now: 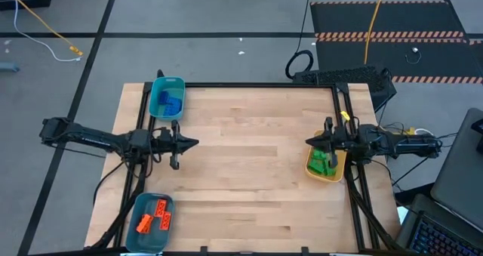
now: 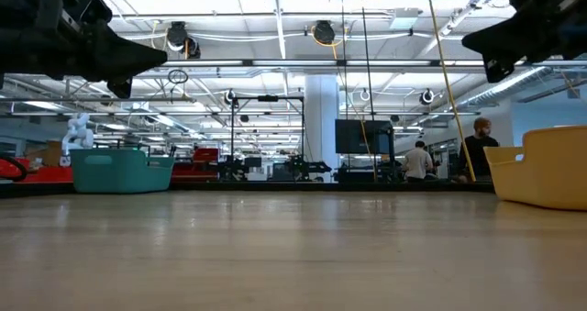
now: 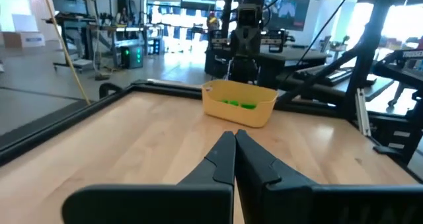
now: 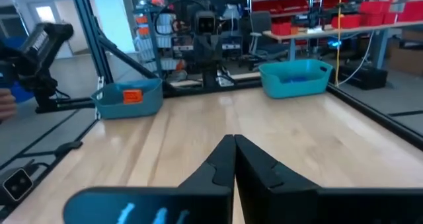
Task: Sort & place blocks by color
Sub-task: Return to Home Position
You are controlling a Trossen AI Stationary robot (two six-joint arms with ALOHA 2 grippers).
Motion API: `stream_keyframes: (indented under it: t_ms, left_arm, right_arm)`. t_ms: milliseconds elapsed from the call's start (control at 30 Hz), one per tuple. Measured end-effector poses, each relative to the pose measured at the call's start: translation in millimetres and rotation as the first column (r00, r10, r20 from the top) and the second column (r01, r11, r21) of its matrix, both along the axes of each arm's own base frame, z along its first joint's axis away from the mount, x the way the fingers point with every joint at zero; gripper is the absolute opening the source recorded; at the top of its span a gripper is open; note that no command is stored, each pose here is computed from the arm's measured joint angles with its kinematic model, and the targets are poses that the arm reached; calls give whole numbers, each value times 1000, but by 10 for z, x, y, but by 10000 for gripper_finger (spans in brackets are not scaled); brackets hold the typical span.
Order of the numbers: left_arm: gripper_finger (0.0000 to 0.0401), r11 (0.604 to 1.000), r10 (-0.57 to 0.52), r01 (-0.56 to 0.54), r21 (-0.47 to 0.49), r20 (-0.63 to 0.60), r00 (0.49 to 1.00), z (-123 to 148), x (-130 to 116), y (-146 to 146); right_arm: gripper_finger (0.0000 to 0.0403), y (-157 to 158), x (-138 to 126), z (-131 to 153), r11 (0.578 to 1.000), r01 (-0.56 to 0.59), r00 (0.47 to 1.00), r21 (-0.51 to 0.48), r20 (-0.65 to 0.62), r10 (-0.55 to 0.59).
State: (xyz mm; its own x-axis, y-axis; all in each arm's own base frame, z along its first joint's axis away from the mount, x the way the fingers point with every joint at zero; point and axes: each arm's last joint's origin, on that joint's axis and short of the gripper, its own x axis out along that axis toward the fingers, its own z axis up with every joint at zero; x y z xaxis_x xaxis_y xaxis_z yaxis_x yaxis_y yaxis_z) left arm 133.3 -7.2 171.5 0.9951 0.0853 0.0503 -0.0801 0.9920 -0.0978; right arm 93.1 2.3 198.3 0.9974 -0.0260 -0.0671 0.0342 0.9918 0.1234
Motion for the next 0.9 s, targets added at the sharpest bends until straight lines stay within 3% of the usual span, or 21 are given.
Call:
stream_keyframes:
  t_ms: [267,533,733,900]
  left_arm:
    - [1,1000,11,-11,-11,13,1000,32,-106,14]
    - [1,998,56,-55,-36,10,998,30,-165,45]
    - [1,997,54,-53,-49,15,998,34,-169,44]
    - [1,997,54,-53,-56,13,998,31,-168,44]
  right_arm:
    - [0,8,-66,-40,999,-37,999,-6,15,37]
    - [0,32,27,-205,994,-106,982,10,160,103]
    - [0,13,49,-269,998,-41,996,44,81,37]
    - [0,8,78,21,1000,-14,1000,18,9,14]
